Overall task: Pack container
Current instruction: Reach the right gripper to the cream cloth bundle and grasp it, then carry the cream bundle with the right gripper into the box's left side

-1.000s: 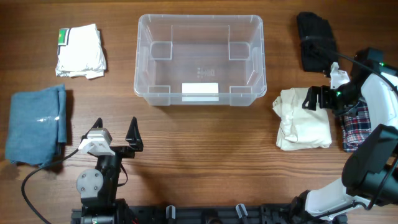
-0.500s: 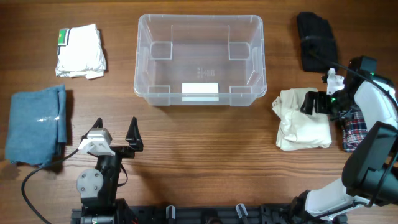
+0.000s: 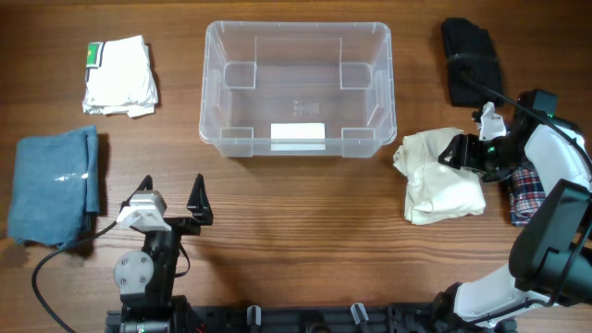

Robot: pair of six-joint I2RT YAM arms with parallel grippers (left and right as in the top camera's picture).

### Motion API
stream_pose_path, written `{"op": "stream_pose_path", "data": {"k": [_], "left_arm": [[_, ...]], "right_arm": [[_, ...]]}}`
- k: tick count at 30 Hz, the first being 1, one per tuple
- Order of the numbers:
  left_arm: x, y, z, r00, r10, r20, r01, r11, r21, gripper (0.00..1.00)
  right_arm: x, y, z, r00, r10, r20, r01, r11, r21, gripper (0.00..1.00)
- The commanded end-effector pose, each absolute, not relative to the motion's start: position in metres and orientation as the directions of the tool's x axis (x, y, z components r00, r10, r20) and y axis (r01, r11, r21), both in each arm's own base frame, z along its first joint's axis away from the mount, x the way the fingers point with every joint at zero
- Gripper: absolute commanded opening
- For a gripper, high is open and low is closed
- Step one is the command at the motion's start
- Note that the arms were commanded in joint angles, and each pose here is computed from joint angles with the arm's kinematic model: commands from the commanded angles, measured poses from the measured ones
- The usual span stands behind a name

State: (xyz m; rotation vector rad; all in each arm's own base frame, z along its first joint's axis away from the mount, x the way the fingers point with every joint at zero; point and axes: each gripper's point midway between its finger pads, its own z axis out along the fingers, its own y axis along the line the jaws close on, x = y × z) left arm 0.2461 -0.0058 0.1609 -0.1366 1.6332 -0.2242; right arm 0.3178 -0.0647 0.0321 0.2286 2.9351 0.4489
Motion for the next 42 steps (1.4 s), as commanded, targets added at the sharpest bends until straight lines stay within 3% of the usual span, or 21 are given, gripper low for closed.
{"op": "stream_pose_path", "data": {"k": [1,7,15,21,26,30,34,42], "left_arm": [[0.246,-0.004,0.159,-0.075,-0.205,-0.976,0.038,0.977,-0.208,1.00],[0.246,-0.004,0.159,-0.075,-0.205,-0.976,0.038,0.977,-0.208,1.00],[0.246,-0.004,0.159,-0.075,-0.205,-0.976,0.038,0.977,-0.208,1.00],[0.246,-0.004,0.159,-0.075,-0.205,-0.976,0.038,0.977,-0.208,1.00],[0.246,-0.004,0.159,-0.075,-0.205,-0.976,0.038,0.977,-0.208,1.00],[0.246,-0.004,0.159,-0.075,-0.205,-0.976,0.038,0.977,-0.208,1.00],[0.246,-0.004,0.159,-0.075,-0.205,-0.976,0.038,0.977,-0.208,1.00],[0.246,-0.004,0.159,-0.075,-0.205,-0.976,0.038,0.977,-0.208,1.00]], "right_arm": [[0.314,-0.050,0.027,-0.976,0.194,-0.103,0.142,0.913,0.382,0.50],[0.317,-0.054,0.026,-0.968,0.227,-0.104,0.175,0.913,0.368,0.04],[0.328,-0.082,0.058,-0.925,0.367,-0.098,0.310,0.878,0.366,0.04],[0.363,-0.098,0.179,-0.874,0.399,-0.278,0.280,0.880,0.383,0.04],[0.368,-0.073,0.295,-0.788,0.434,-0.437,0.181,0.842,0.509,0.04],[0.368,-0.036,0.356,-0.718,0.423,-0.553,0.027,0.811,0.585,0.04],[0.376,0.010,0.385,-0.685,0.445,-0.577,-0.014,0.784,0.621,0.04],[0.420,0.136,0.358,-0.669,0.457,-0.586,0.081,0.828,0.555,0.04]]}}
